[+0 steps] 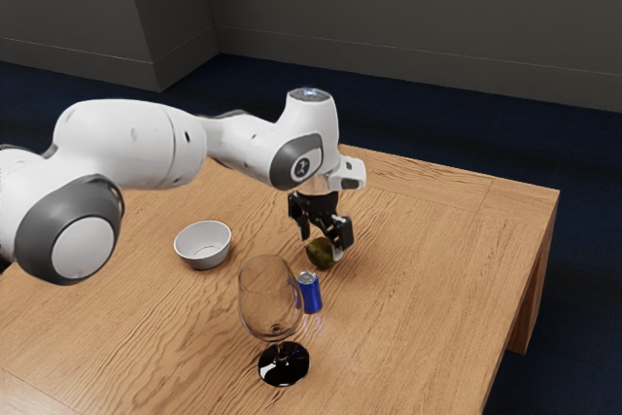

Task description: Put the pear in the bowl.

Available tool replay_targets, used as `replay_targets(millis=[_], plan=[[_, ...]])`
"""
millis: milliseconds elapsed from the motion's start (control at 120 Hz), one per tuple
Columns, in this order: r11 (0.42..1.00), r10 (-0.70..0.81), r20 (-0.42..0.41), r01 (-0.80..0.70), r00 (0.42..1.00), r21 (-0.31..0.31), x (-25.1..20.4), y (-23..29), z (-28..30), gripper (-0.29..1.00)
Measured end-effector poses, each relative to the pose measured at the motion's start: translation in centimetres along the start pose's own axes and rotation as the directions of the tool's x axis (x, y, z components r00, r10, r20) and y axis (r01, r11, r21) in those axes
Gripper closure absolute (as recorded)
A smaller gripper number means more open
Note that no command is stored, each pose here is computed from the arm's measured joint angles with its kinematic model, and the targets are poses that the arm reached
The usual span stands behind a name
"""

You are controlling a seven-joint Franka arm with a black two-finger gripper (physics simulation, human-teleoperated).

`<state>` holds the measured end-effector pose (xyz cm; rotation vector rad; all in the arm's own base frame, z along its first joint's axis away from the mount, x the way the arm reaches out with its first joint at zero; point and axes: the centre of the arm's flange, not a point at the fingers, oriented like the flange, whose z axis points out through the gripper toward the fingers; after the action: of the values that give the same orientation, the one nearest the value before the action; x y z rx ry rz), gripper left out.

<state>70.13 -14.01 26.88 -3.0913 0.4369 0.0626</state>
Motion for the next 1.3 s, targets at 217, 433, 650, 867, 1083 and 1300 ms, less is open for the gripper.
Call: replay_targets(millis=[217, 433, 650, 867, 1083, 1300], plan=[[1.0, -0.009, -0.004, 0.009, 1.0, 0.001, 0.4, 0.0, 0.8, 0.09], [1.0, -0.019, -0.019, 0.019, 1.0, 0.004, 0.6, -0.4, 0.8, 0.26], [1.0, -0.03, -0.02, 0.031, 0.999, 0.005, 0.5, -0.8, 1.0, 0.31], [0.998, -0.056, -0.064, 0.056, 0.996, 0.007, 0.2, -2.4, -2.5, 0.35], [0.978, -0.205, -0.111, 0.207, 0.972, 0.001, -3.5, -12.6, -7.6, 0.36], [0.943, -0.332, -0.038, 0.332, 0.943, -0.012, -10.9, -19.1, -6.9, 0.37]])
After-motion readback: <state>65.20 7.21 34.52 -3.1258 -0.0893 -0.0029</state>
